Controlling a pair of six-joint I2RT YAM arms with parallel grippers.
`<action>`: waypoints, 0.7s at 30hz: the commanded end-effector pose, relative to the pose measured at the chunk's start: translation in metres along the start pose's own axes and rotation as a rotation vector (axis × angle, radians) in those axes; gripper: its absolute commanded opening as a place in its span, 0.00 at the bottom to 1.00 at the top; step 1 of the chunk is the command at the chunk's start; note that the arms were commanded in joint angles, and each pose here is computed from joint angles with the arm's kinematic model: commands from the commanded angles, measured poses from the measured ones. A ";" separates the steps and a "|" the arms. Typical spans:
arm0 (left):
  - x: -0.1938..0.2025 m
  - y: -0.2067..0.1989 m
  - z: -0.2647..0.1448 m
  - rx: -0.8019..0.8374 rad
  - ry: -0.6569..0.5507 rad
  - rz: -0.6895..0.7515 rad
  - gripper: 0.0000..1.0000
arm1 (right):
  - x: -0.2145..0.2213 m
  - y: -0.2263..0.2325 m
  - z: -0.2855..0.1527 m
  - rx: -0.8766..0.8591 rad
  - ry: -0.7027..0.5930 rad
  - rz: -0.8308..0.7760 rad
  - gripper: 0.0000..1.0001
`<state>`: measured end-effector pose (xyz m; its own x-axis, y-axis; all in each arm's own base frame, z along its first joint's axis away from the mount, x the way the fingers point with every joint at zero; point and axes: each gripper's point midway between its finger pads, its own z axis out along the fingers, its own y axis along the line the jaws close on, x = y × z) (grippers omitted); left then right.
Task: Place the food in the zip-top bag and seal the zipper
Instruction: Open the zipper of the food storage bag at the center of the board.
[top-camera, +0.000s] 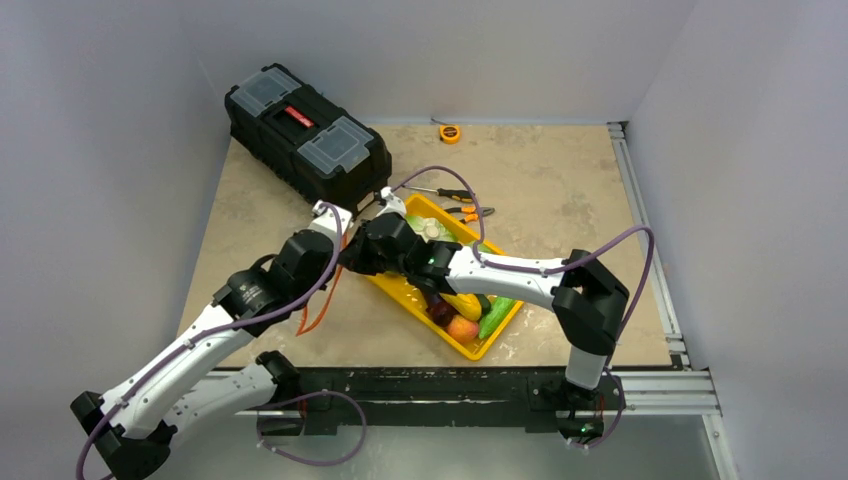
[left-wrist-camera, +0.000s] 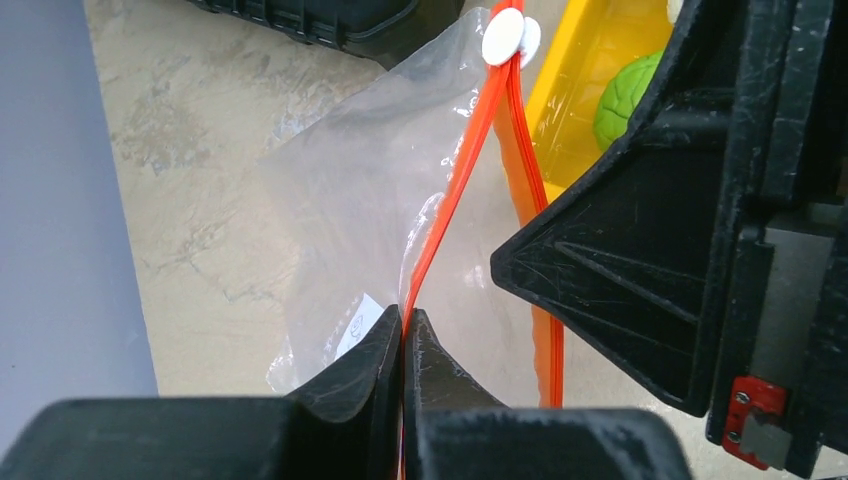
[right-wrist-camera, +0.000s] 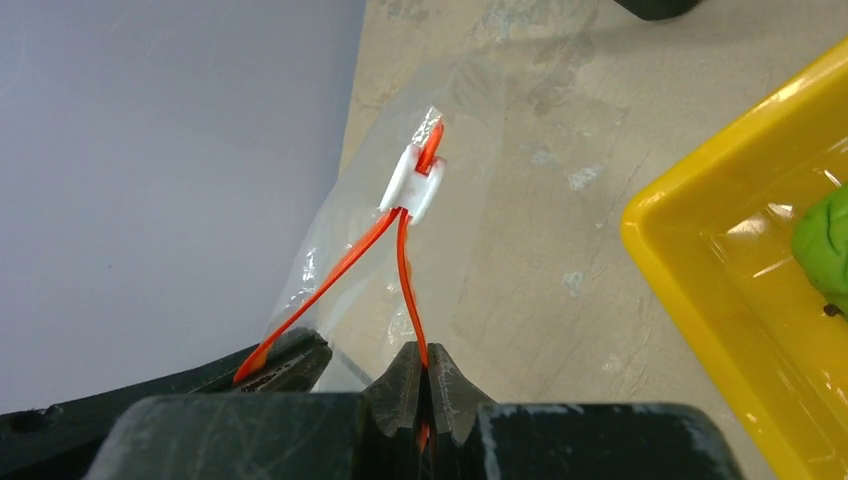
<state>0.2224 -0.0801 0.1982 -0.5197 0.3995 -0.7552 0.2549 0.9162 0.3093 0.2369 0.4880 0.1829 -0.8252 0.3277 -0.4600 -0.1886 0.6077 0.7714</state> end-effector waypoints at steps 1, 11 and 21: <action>-0.009 0.011 -0.006 -0.045 -0.040 -0.037 0.00 | -0.009 0.034 -0.015 -0.157 -0.021 -0.159 0.00; -0.001 0.017 -0.005 -0.094 -0.011 -0.059 0.00 | 0.001 0.036 -0.030 -0.243 0.033 -0.381 0.30; -0.001 0.011 0.001 -0.089 -0.002 -0.077 0.00 | -0.020 0.009 -0.064 -0.155 -0.012 -0.514 0.55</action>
<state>0.2221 -0.0668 0.1983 -0.5441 0.3597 -0.7580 0.1654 0.9317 0.3234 0.2152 0.4630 0.2134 -0.6682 0.0460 -0.7425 -0.6011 0.5547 0.5753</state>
